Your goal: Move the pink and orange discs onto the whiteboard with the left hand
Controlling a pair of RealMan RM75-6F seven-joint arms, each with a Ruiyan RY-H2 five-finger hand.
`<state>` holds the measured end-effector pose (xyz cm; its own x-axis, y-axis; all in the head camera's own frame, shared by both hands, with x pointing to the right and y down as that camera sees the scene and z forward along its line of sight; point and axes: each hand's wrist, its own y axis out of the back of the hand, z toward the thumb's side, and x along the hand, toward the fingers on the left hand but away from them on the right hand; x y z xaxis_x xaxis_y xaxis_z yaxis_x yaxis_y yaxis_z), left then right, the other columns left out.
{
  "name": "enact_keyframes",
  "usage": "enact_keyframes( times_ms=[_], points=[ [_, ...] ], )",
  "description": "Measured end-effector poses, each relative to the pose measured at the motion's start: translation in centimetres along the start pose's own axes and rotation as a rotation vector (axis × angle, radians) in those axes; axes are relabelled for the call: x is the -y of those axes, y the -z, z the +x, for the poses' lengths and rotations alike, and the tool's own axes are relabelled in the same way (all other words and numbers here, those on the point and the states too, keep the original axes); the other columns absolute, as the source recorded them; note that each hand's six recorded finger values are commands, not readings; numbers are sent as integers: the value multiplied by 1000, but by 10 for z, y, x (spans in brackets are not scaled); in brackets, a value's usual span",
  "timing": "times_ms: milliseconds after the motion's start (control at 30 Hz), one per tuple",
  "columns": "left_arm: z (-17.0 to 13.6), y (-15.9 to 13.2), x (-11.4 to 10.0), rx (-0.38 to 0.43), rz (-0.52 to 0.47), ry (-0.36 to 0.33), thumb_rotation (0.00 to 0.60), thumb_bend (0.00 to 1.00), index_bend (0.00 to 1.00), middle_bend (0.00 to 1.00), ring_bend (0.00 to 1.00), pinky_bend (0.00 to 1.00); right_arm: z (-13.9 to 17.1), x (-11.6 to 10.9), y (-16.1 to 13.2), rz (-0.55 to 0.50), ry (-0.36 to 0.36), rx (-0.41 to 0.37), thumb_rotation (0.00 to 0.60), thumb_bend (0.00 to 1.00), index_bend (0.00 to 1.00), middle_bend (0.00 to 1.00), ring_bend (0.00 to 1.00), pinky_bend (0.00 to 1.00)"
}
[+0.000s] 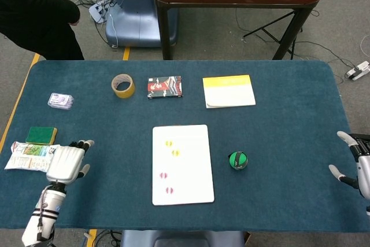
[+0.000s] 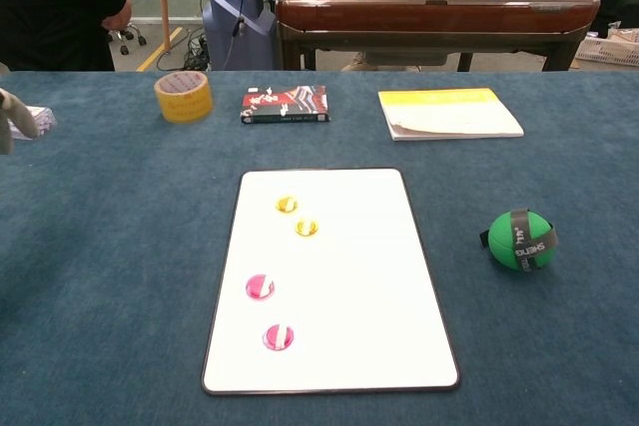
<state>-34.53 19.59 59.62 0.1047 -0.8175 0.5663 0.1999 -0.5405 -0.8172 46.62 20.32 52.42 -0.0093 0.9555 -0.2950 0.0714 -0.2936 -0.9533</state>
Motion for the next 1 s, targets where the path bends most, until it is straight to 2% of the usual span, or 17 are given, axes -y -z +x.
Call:
enact_keyframes(
  times_ms=[233, 367, 533, 833, 1000],
  points=[
    [-36, 31, -5, -61, -18, -81, 600, 276, 336, 374, 409, 714, -2, 5, -5, 17, -14, -5, 600, 134, 203, 261, 272, 397],
    [-51, 40, 0, -84, -17, -80, 600, 276, 339, 374, 409, 713, -3, 7, -6, 23, -18, -3, 600, 134, 203, 261, 272, 397],
    [-65, 47, 10, -111, -18, -40, 600, 276, 337, 374, 410, 712, -4, 9, -7, 30, -23, -4, 600, 134, 203, 262, 272, 397],
    [-78, 64, 13, -154, -56, -96, 600, 276, 346, 376, 413, 710, -6, 15, -11, 45, -42, -10, 600, 134, 203, 262, 272, 397],
    [-80, 71, 19, -164, -32, -80, 600, 276, 351, 377, 414, 708, -8, 18, -12, 54, -50, -12, 600, 134, 203, 262, 272, 397]
  ],
)
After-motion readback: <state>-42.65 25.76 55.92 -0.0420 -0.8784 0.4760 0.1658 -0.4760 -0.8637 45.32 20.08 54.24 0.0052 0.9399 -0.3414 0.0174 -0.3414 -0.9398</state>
